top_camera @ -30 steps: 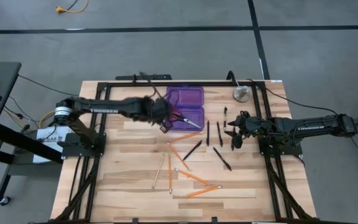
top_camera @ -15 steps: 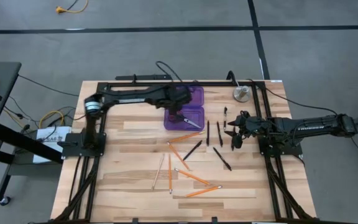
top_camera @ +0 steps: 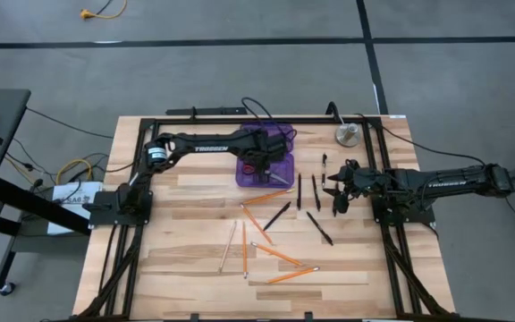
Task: Pick & place school supplies into a supply box
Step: Put the black pen into the violet supply box, then put the pink pencil into the violet supply box
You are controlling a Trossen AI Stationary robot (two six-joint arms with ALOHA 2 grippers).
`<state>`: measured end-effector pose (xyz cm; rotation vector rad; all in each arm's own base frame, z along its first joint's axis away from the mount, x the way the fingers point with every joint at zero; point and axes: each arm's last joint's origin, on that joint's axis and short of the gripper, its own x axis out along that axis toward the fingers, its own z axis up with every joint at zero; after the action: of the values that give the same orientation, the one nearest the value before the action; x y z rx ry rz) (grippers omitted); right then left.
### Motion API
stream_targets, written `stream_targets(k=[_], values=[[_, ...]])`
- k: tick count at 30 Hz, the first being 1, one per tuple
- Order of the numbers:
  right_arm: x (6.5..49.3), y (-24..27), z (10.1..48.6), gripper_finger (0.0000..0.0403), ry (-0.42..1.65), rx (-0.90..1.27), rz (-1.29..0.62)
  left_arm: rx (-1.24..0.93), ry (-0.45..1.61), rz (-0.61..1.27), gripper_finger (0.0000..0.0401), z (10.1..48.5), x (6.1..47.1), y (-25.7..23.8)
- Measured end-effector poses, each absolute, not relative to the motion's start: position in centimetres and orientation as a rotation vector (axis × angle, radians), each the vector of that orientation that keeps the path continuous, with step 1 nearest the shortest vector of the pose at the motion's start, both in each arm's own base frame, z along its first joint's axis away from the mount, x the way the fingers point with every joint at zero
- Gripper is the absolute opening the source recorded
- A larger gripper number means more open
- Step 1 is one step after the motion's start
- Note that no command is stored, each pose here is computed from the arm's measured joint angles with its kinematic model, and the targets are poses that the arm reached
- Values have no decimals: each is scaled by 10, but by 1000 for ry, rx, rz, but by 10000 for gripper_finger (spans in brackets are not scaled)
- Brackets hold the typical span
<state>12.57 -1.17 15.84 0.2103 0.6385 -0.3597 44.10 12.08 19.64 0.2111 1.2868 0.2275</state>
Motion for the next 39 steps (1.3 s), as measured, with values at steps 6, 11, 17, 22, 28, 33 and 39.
stream_targets(k=[6,11,17,22,28,33,39], values=[[126,-12,158,230,638,210,-360,199,1311,209,60,196,439,119],[126,-12,158,230,638,211,-359,202,1313,204,93,196,439,116],[126,-12,158,230,639,211,-359,171,1349,217,129,195,436,111],[126,-12,158,230,639,211,-358,122,1366,245,133,207,430,99],[125,-12,158,230,644,210,-359,95,1312,247,125,247,417,68],[125,-12,158,230,644,210,-359,47,1222,244,121,285,403,27],[125,-12,158,230,643,210,-359,-75,1253,283,121,298,385,-27]])
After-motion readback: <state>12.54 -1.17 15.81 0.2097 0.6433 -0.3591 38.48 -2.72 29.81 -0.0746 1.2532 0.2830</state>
